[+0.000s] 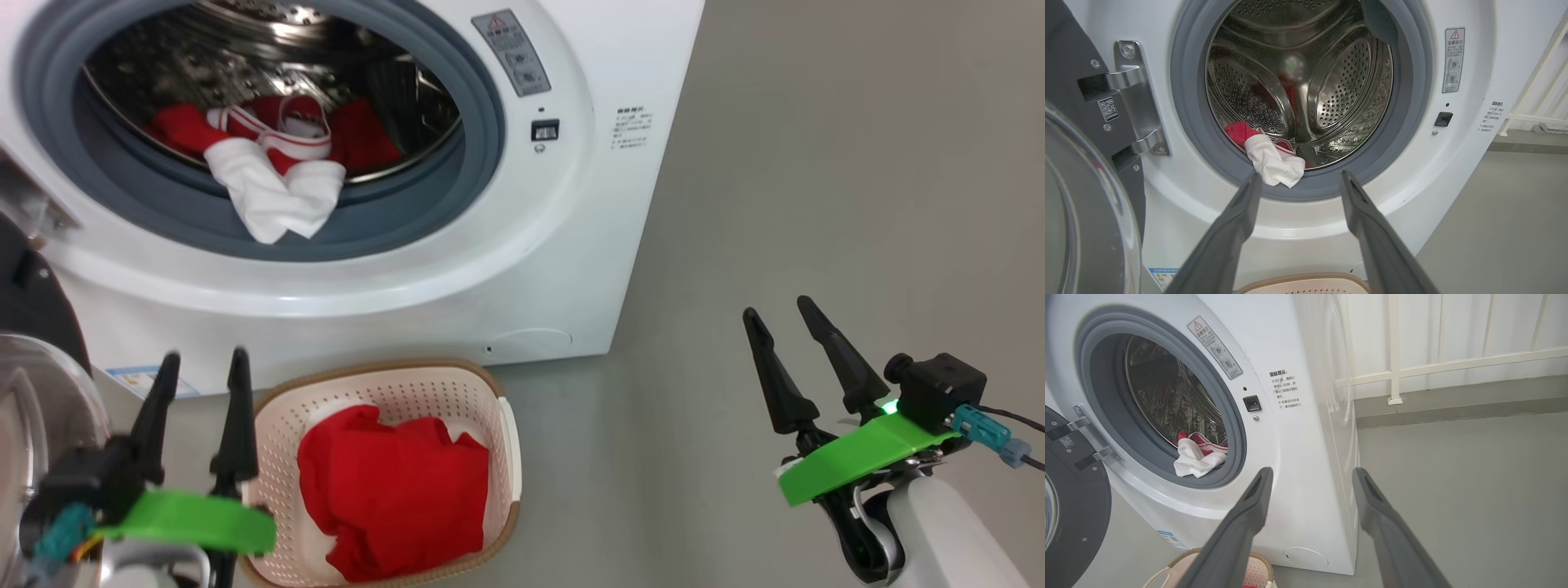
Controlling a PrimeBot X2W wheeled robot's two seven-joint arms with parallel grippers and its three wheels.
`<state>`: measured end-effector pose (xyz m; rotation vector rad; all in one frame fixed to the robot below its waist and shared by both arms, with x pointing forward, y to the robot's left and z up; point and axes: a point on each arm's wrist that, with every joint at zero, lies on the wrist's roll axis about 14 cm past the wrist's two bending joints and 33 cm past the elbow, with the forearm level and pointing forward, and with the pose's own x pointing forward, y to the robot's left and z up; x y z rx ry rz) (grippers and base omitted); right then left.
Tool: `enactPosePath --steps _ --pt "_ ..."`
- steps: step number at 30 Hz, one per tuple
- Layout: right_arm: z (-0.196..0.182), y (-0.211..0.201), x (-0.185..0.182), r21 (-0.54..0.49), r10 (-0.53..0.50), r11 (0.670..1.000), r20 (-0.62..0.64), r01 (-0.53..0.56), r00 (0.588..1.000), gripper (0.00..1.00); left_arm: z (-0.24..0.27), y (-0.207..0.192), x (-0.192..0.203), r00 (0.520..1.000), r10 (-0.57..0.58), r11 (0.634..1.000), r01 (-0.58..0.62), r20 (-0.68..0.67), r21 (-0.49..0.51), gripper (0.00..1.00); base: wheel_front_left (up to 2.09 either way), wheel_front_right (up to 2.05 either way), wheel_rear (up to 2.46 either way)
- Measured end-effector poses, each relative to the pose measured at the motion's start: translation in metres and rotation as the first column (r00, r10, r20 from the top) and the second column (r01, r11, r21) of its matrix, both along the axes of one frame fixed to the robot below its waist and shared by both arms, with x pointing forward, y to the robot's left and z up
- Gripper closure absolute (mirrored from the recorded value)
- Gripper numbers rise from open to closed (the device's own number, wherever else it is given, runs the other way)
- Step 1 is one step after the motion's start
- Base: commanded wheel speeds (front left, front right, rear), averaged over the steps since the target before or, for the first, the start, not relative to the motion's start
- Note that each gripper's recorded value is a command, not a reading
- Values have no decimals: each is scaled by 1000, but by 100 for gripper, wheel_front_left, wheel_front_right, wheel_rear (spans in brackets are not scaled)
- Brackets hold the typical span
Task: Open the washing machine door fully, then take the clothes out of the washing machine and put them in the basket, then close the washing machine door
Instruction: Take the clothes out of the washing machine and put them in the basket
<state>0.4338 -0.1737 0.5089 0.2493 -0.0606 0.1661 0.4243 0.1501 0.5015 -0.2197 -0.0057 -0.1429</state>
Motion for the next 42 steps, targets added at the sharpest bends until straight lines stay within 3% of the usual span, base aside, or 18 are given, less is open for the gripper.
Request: enactPosePath --steps 24,42 --pt "-35 -9 25 7 -51 999 -69 51 996 0 -40 -30 119 986 -116 989 126 -118 79 0 0 0 0" --pt "-62 -8 44 15 -58 998 -117 60 991 0 -67 -31 201 974 -77 946 140 -215 293 0 0 0 0"
